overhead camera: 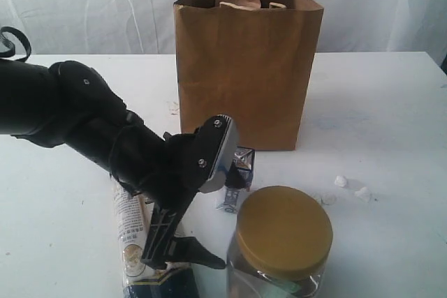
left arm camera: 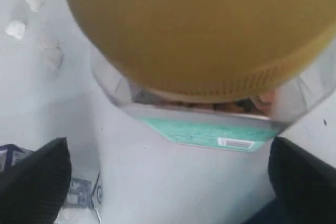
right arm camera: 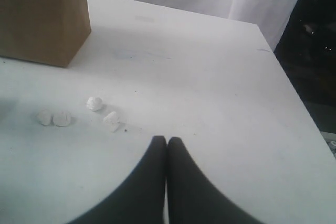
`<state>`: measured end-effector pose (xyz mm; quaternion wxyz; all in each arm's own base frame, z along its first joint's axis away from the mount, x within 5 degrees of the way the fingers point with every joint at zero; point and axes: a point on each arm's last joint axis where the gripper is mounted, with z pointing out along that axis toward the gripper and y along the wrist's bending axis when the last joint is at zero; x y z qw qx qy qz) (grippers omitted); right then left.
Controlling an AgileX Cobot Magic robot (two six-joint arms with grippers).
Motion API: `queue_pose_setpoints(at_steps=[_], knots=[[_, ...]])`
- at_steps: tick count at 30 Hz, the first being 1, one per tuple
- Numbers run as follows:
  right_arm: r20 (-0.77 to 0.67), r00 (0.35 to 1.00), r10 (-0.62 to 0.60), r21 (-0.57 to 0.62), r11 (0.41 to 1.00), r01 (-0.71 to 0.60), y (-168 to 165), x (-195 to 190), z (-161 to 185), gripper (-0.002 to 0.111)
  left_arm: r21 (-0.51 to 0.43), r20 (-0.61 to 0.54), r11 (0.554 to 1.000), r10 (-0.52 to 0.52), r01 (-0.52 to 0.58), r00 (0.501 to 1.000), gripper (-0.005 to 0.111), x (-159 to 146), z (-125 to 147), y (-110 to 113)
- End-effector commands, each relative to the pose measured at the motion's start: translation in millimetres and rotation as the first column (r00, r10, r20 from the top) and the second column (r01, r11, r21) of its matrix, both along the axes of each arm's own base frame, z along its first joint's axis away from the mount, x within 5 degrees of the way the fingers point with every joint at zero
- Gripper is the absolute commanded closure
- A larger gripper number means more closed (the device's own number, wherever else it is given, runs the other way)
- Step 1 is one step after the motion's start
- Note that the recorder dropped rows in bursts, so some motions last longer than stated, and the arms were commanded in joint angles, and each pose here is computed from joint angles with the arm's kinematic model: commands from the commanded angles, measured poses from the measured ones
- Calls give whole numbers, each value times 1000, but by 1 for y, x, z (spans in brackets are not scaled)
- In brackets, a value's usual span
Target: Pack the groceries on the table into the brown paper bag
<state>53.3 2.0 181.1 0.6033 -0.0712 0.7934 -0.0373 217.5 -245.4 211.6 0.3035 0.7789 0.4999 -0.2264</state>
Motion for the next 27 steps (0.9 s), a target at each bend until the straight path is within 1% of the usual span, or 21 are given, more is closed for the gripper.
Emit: queue_pose_setpoints(at_steps=[1, 3, 5, 12, 14, 16, 23, 27], knots=[[10, 1000, 9, -15, 1000, -8, 0, 0, 1, 108, -68, -102, 996, -57, 50, 993, 2, -9, -2, -6], [10, 1000, 9, -15, 1000, -8, 0, 0, 1, 108, -73, -133, 993, -106, 97, 985, 2, -12, -6, -6], [10, 1000, 9, -15, 1000, -8, 0, 0, 1, 108, -87, -164, 991, -115, 102, 980, 2, -13, -8, -8], [10, 1000, 9, -15, 1000, -8, 0, 0, 1, 108, -159, -260, 987, -56, 15, 964, 2, -10, -11, -16], [10, 1000, 9, -15, 1000, -8, 0, 0, 1, 108, -191, -298, 982, -53, -5, 953, 2, -10, -11, -19], [10, 1000, 9, -15, 1000, -8, 0, 0, 1, 108, -223, -322, 975, -78, 4, 944, 2, -11, -12, -21], [10, 1000, 9, -15, 1000, -8, 0, 0, 1, 108, -238, -259, 969, -136, 73, 956, 2, -8, -28, -24], [10, 1000, 9, -15, 1000, -8, 0, 0, 1, 108, -230, -269, 973, -93, 30, 959, 2, -4, -33, -26]])
